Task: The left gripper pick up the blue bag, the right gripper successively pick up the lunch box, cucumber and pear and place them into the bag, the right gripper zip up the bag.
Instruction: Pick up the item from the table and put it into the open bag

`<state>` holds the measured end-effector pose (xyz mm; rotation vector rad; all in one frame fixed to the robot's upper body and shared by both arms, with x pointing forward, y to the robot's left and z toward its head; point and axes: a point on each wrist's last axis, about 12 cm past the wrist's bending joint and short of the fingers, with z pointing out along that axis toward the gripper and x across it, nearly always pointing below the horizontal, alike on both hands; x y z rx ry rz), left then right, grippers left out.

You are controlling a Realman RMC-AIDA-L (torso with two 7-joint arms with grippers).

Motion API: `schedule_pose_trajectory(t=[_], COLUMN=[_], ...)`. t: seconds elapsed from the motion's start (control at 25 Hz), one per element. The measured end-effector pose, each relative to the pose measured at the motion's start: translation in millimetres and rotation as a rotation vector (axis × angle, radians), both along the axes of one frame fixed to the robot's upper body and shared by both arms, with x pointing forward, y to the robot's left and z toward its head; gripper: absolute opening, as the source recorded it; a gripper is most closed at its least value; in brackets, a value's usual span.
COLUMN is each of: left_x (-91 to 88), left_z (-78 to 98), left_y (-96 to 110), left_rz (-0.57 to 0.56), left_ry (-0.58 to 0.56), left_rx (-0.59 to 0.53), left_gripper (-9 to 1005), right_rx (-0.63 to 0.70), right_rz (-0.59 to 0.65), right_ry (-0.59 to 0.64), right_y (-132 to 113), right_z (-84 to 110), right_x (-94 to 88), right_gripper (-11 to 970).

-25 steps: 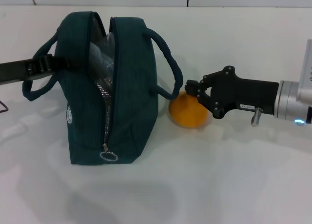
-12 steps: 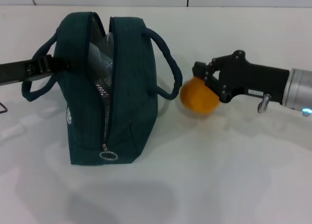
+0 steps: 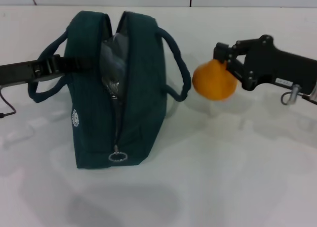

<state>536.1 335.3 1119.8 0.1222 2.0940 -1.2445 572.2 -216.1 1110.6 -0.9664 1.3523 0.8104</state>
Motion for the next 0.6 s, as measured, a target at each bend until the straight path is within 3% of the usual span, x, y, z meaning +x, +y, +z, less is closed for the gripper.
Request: schedule_pose_trajectory(t=[0.6], left_x=[-1.9], left_z=[6.5], left_y=[-35], left_rz=[-0.161], left_ry=[-0.017], left_rx=[-0.088], left_gripper=[44], right_rx=[0.178], right_rz=[0.076], right_ry=[-0.067], right_y=[-26], right_z=[34.3], right_x=[-8.5], right_gripper=[36])
